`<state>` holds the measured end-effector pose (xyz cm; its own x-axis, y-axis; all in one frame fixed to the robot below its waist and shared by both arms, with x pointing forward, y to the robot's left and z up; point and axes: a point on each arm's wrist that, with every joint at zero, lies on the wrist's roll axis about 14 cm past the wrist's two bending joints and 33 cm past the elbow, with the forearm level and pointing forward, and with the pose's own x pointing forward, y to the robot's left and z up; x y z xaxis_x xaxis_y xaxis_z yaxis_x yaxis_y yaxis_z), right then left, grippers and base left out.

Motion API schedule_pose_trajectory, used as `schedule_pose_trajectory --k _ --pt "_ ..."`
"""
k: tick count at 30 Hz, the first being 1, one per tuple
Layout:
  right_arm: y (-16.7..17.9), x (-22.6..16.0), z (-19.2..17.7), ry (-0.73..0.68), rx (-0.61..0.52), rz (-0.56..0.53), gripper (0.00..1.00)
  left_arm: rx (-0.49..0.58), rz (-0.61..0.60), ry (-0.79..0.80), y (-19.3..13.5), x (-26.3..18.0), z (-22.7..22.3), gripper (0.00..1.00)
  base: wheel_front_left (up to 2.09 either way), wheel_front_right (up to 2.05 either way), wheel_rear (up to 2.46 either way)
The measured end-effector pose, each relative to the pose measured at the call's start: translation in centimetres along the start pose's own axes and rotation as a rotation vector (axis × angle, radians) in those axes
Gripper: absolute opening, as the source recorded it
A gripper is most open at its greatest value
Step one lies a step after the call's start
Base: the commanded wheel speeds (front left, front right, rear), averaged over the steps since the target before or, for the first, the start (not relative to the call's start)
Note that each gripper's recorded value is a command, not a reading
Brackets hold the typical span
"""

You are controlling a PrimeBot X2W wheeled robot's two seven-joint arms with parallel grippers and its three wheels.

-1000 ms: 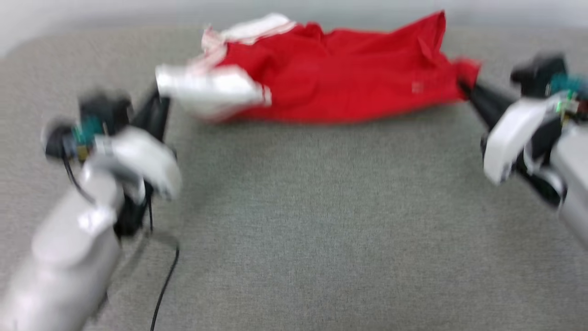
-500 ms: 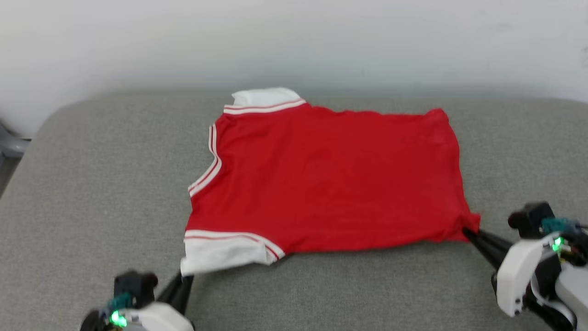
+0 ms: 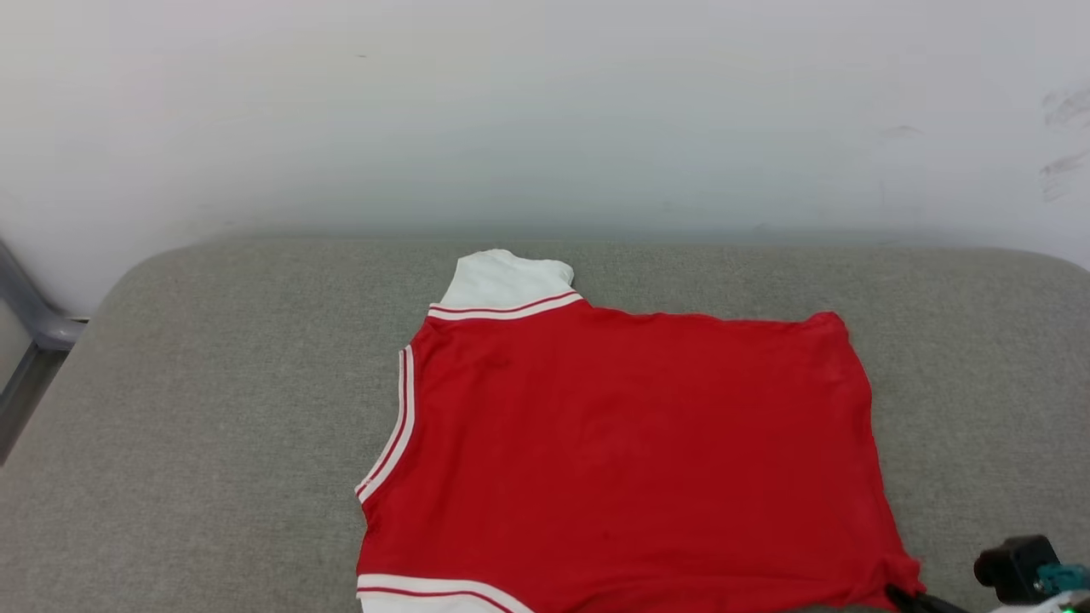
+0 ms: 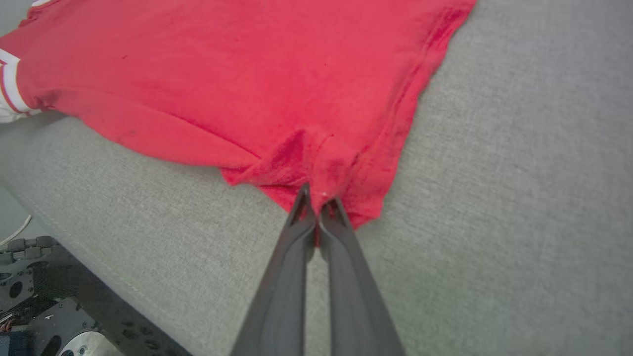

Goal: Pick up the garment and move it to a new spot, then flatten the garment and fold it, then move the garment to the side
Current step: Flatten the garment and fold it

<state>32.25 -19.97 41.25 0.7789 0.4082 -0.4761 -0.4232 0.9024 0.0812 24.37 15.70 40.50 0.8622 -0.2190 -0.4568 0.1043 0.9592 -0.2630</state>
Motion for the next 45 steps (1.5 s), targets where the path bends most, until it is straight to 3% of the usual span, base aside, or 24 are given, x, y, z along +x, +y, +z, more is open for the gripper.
schedule_pose_trajectory --k 7,13,32,38,45 --pt "0.6 -2.1 -3.0 0.060 0.041 -0.004 0.00 -0.031 0.000 0.083 -0.1 -1.5 -2.3 0.00 0.00 0.00 0.00" --pt "0.6 -2.5 -2.7 0.047 0.055 -0.014 0.00 -0.005 -0.013 0.073 -0.2 -1.4 -1.9 0.00 0.00 0.00 0.00" --pt "-0.9 -1.5 4.0 -0.117 0.113 -0.067 0.00 0.341 -0.163 -0.164 -1.5 7.0 12.3 0.00 0.00 0.00 0.00" --pt "-1.3 0.0 5.2 -0.112 0.126 -0.067 0.00 0.379 -0.172 -0.173 -1.1 10.3 15.1 0.00 0.00 0.00 0.00" --pt "-2.7 2.6 5.7 -0.061 0.119 -0.078 0.00 0.407 -0.179 -0.119 -0.3 14.4 15.4 0.00 0.00 0.00 0.00"
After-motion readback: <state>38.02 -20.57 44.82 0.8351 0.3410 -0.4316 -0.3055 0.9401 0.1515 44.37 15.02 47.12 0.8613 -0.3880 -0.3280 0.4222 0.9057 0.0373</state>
